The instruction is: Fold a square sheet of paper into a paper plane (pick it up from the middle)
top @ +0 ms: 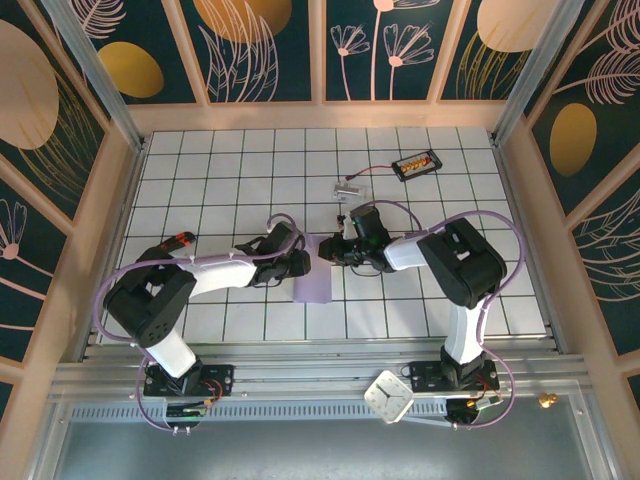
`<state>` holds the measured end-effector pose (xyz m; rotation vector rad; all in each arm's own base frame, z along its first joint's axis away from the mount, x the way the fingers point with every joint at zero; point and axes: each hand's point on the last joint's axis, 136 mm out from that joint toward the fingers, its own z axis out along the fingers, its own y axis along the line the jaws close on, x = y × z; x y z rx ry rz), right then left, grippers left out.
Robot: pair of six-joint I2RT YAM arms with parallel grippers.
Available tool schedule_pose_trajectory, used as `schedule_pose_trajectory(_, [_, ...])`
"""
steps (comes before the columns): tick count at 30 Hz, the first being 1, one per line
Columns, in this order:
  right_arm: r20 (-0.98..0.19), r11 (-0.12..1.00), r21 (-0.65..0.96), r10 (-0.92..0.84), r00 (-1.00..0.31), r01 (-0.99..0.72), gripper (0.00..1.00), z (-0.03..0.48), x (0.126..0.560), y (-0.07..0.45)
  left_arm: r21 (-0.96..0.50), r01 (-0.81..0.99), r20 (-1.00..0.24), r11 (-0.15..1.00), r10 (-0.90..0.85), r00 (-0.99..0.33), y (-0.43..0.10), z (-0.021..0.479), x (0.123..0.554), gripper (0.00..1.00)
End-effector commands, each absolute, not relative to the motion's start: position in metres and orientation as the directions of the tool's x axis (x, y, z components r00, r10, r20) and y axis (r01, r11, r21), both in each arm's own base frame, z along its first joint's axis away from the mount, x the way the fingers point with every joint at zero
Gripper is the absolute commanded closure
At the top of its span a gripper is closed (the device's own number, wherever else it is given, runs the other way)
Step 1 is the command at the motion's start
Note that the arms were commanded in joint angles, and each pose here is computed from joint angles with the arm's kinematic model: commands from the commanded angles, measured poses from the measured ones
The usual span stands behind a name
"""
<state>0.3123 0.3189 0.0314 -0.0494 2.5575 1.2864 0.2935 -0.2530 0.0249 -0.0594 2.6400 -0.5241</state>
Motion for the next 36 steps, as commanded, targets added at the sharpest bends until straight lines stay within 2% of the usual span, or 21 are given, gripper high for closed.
schedule_pose_trajectory(1, [-0.309,0.591,0.784,0.105,-0.945,-0.191,0.79,0.056,0.321,0.313,-0.375,0.057,-0.407,0.925,-0.11,-0.907,-0.256,0.02,0.293,0.62])
schedule_pose_trajectory(6, [-0.329,0.603,0.773,0.113,-0.938,-0.198,0.76,0.063,0.319,0.302,-0.371,0.053,-0.406,0.927,-0.11,-0.907,-0.256,0.018,0.292,0.62])
schedule_pose_trajectory(23, [-0.303,0.678,0.721,0.123,-0.945,-0.143,0.77,0.037,0.312,0.286,-0.395,-0.043,-0.416,0.918,-0.22,-0.882,-0.251,0.017,0.301,0.6])
schedule_pose_trajectory(36, [-0.34,0.723,0.675,0.129,-0.932,-0.146,0.78,0.043,0.32,0.267,-0.351,0.035,-0.412,0.936,-0.121,-0.903,-0.252,0.014,0.296,0.6])
